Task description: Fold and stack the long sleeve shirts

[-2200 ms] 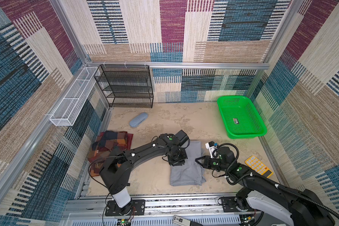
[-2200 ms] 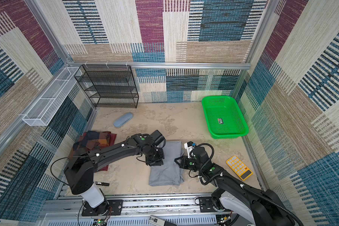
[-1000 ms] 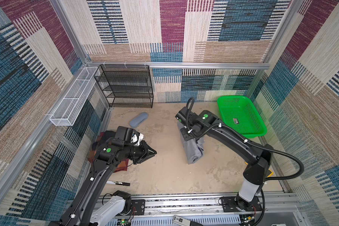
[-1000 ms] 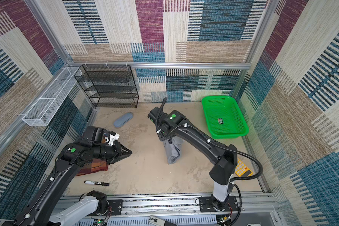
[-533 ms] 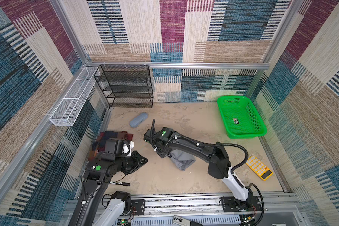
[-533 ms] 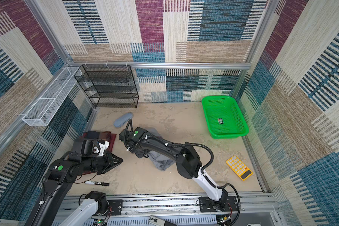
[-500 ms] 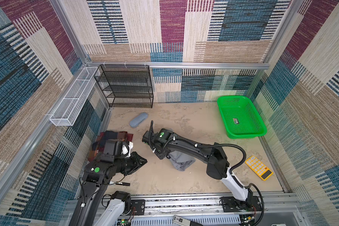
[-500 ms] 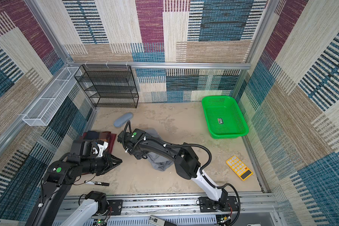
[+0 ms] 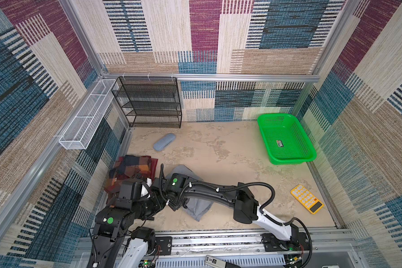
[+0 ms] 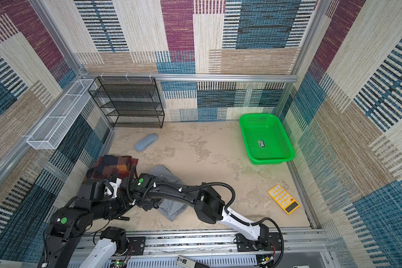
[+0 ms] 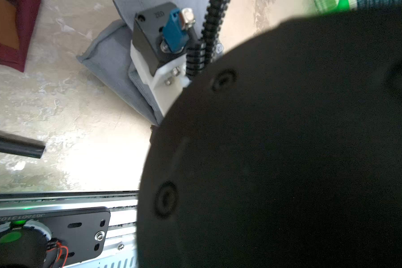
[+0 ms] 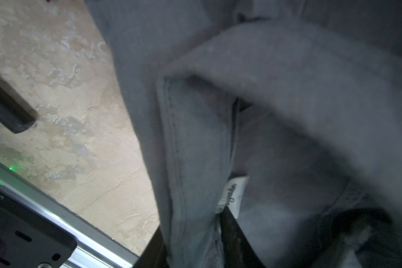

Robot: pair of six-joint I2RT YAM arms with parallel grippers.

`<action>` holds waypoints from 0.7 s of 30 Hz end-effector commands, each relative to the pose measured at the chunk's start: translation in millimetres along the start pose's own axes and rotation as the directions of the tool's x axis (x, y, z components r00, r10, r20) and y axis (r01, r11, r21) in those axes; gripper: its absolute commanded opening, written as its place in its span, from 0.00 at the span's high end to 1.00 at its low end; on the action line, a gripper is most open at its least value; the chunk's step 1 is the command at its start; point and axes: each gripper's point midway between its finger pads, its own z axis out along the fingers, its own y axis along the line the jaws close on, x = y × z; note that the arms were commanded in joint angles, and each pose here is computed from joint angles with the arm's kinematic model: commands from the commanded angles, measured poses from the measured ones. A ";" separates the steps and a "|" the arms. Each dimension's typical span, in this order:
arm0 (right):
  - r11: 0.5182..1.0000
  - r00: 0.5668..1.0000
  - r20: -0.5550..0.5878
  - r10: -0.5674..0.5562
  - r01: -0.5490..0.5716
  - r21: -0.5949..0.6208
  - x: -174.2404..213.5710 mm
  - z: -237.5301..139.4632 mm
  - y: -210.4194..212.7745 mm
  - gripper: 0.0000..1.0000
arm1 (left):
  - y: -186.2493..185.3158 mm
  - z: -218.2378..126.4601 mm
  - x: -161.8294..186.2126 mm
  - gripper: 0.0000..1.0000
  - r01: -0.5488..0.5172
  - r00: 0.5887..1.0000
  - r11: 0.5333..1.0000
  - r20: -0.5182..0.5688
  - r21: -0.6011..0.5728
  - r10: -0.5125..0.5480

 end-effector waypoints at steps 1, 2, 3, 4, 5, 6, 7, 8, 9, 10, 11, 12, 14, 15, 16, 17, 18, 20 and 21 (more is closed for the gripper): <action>0.998 0.999 0.028 0.025 -0.023 -0.057 -4.6 -16.9 13.4 0.53 | 10.4 3.6 1.8 0.79 0.023 1.000 0.999 0.015 -0.027 -0.023; 0.996 0.999 0.049 0.021 -0.017 -0.087 -8.2 -26.9 20.9 0.47 | 13.4 4.6 2.2 0.79 0.031 0.999 0.999 0.022 -0.033 -0.030; 0.992 0.998 0.065 0.010 -0.002 -0.125 -10.6 -36.5 29.3 0.43 | 16.2 6.0 3.1 0.79 0.037 0.999 0.999 0.026 -0.038 -0.036; 0.988 0.997 0.078 0.000 0.012 -0.156 -11.6 -45.1 37.1 0.40 | 18.4 5.9 2.9 0.79 0.043 0.999 0.998 0.034 -0.044 -0.042; 0.984 0.995 0.095 -0.008 0.025 -0.179 -12.9 -54.3 43.5 0.38 | 21.5 5.0 2.2 0.79 0.049 0.998 0.997 0.047 -0.057 -0.046; 0.978 0.994 0.112 -0.010 0.033 -0.204 -14.0 -63.8 48.9 0.36 | 23.5 3.6 1.6 0.79 0.047 0.997 0.997 0.059 -0.064 -0.043; 0.973 0.993 0.121 -0.013 0.040 -0.226 -14.1 -70.7 52.8 0.35 | 24.3 2.6 0.6 0.79 0.043 0.997 0.997 0.069 -0.068 -0.038; 0.967 0.991 0.132 -0.013 0.046 -0.252 -13.8 -79.8 56.3 0.34 | 26.0 0.9 -0.2 0.79 0.040 0.996 0.996 0.082 -0.075 -0.034; 0.963 0.989 0.145 -0.008 0.046 -0.265 -14.1 -88.7 56.3 0.33 | 27.0 -0.8 -1.2 0.79 0.037 0.995 0.996 0.094 -0.080 -0.030; 0.962 0.987 0.158 -0.005 0.048 -0.268 -13.6 -96.3 54.8 0.33 | 27.1 -3.0 -1.7 0.79 0.037 0.994 0.996 0.104 -0.080 -0.028; 0.965 0.985 0.175 0.002 0.044 -0.258 -13.1 -103.9 49.7 0.33 | 26.8 -3.9 -1.9 0.79 0.035 0.994 0.996 0.108 -0.078 -0.026; 0.969 0.982 0.189 0.006 0.041 -0.243 -12.7 -109.5 43.1 0.33 | 27.1 -4.1 -2.0 0.79 0.035 0.994 0.996 0.110 -0.079 -0.026; 0.975 0.977 0.211 0.035 0.013 -0.222 -13.9 -121.6 21.9 0.34 | 30.5 -4.7 -1.5 0.79 0.048 0.993 0.995 0.116 -0.092 -0.037; 0.974 0.974 0.219 0.055 -0.004 -0.226 -15.2 -126.5 11.3 0.36 | 31.7 -4.4 -1.9 0.80 0.050 0.992 0.994 0.121 -0.095 -0.039; 0.971 0.970 0.230 0.071 -0.015 -0.237 -16.8 -131.2 3.7 0.38 | 34.0 -4.8 -2.2 0.80 0.056 0.991 0.993 0.128 -0.105 -0.042; 0.966 0.965 0.245 0.093 -0.027 -0.258 -18.7 -137.2 -3.4 0.42 | 36.3 -7.5 -3.2 0.80 0.067 0.988 0.991 0.144 -0.114 -0.050; 0.959 0.960 0.258 0.111 -0.035 -0.283 -20.0 -143.8 -9.2 0.45 | 37.1 -10.5 -4.1 0.80 0.070 0.986 0.991 0.160 -0.116 -0.050; 0.949 0.946 0.292 0.142 -0.046 -0.312 -23.8 -156.4 -20.8 0.45 | 38.9 -19.4 -6.1 0.80 0.081 0.978 0.989 0.201 -0.122 -0.056; 0.943 0.939 0.307 0.156 -0.049 -0.329 -25.2 -162.6 -26.5 0.45 | 40.0 -25.0 -7.0 0.80 0.096 0.972 0.988 0.226 -0.123 -0.066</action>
